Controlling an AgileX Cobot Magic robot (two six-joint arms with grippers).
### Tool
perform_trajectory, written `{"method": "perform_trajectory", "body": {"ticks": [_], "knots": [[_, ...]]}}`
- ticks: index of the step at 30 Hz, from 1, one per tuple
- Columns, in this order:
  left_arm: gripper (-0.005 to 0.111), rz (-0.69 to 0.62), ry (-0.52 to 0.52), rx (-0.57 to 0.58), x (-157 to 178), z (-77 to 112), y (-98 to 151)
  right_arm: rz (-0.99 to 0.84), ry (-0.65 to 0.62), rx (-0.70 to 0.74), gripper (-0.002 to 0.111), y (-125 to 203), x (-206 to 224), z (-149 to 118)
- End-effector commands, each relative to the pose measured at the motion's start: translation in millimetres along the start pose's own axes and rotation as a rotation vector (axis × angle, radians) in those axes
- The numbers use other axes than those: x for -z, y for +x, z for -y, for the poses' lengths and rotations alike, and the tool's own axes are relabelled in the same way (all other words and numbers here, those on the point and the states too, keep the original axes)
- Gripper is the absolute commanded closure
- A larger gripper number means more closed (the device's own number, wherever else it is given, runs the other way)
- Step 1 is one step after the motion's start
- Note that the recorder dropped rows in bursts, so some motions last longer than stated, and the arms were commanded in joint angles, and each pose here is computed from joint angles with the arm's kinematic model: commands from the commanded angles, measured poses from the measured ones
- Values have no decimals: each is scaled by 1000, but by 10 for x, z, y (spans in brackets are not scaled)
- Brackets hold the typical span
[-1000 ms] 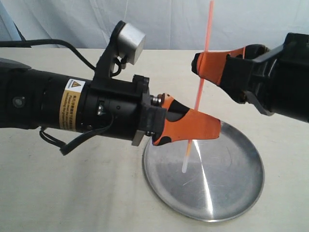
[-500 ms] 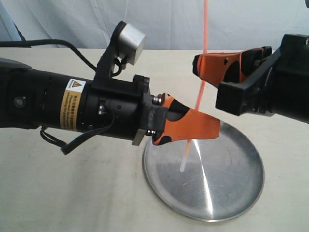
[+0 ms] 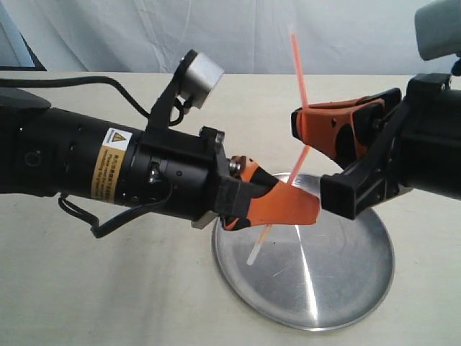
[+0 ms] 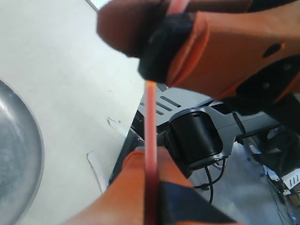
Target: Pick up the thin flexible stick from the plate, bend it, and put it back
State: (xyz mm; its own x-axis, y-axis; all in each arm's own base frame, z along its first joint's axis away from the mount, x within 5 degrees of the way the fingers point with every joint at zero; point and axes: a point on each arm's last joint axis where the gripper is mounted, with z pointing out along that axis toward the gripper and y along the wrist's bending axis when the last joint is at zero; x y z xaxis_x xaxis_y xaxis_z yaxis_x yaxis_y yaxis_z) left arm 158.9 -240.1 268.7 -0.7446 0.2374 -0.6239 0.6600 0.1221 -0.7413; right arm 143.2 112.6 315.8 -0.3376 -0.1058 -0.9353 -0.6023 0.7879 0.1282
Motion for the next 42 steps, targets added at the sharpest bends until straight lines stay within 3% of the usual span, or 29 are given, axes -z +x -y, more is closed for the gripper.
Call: {"method": "perform_trajectory", "body": {"ticks": [1, 5, 10, 12, 13, 15, 16, 24, 29, 36, 42], "knots": [[107, -33, 47, -9, -2, 53, 40, -27, 47, 144, 109, 14, -1, 53], [107, -28, 33, 16, -3, 40, 35, -78, 72, 260, 109, 54, 2, 82], [107, -58, -17, 28, -2, -5, 63, -105, 81, 209, 108, 80, 5, 92], [107, -81, -40, 25, 0, -26, 84, -89, 91, 191, 91, 65, 5, 99], [107, -81, -41, 26, 0, -26, 84, -69, 90, 170, 70, 49, 3, 95], [107, -81, -41, 26, 0, -26, 84, -55, 89, 152, 41, 37, -3, 93], [107, -81, -41, 26, 0, -26, 84, -54, 89, 132, 40, 37, -3, 93], [107, -87, -28, 26, 0, -15, 89, -59, 93, 50, 67, 44, -3, 95], [107, -68, -67, 25, 0, -50, 72, -54, 93, -9, 68, 42, -3, 93], [107, 3, -229, 26, 24, -199, 9, 22, 85, -59, 68, -28, 258, 69], [107, -1, -209, 30, 22, -177, 11, -51, 166, -217, 68, 61, 400, 127]]}}
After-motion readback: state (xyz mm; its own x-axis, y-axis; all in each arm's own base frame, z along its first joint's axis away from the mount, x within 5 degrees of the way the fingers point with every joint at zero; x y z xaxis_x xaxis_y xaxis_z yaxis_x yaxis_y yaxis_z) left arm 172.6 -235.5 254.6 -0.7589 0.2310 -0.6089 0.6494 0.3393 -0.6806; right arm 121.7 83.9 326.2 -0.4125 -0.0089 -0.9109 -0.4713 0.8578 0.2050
